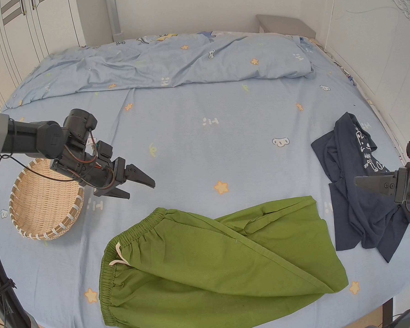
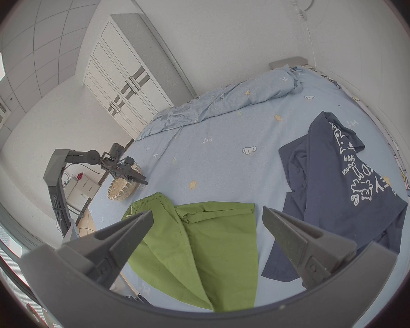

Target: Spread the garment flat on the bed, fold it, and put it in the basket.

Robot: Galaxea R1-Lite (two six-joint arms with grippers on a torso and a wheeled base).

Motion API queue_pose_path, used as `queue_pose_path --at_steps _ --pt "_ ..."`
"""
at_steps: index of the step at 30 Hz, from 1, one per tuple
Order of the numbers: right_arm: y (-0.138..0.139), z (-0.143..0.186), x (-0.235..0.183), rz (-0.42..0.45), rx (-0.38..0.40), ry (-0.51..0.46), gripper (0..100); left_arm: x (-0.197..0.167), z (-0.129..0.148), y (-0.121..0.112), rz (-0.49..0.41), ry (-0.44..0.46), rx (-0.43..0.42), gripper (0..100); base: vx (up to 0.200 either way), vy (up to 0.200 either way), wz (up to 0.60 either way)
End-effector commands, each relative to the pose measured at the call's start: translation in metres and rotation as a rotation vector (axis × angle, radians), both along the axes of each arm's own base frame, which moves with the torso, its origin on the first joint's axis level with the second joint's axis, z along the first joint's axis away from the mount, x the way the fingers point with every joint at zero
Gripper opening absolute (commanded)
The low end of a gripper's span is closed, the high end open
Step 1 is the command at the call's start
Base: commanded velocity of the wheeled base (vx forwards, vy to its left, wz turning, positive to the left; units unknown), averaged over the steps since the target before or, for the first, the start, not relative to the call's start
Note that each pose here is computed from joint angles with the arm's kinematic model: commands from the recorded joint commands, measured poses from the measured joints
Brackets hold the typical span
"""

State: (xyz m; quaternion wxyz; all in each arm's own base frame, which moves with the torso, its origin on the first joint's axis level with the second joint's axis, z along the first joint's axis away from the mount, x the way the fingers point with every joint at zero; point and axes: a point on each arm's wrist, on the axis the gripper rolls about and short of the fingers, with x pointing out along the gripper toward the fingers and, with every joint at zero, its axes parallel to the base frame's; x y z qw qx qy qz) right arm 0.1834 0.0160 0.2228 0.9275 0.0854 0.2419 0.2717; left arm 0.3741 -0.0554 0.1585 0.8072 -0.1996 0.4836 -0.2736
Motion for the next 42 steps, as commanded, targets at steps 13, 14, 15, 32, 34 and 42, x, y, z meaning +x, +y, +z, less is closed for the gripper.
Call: queue_pose_path --at_steps 13,14,15,32,34,42 --pt "0.002 -0.006 0.008 0.005 -0.003 0.027 100 0.016 -0.045 -0.035 -0.091 0.151 0.019 100 0.000 0.000 0.00" --pt "0.002 -0.006 0.008 0.005 -0.003 0.028 100 0.016 -0.045 -0.037 -0.096 0.151 0.019 100 0.000 0.000 0.00" --pt "0.002 -0.006 0.009 0.005 -0.003 0.027 100 0.016 -0.047 -0.038 -0.097 0.158 0.019 100 0.000 0.000 0.00" --pt "0.002 -0.008 0.012 0.004 -0.001 0.041 100 0.011 -0.045 -0.039 -0.105 0.187 0.024 0 0.000 0.000 0.00" --pt "0.002 -0.008 0.012 0.004 -0.001 0.041 100 0.011 -0.042 -0.037 -0.099 0.180 0.022 0 0.000 0.000 0.00" --pt "0.002 -0.009 0.012 0.005 -0.001 0.044 100 -0.002 0.005 -0.009 -0.027 0.069 -0.004 0 0.000 0.000 0.00"
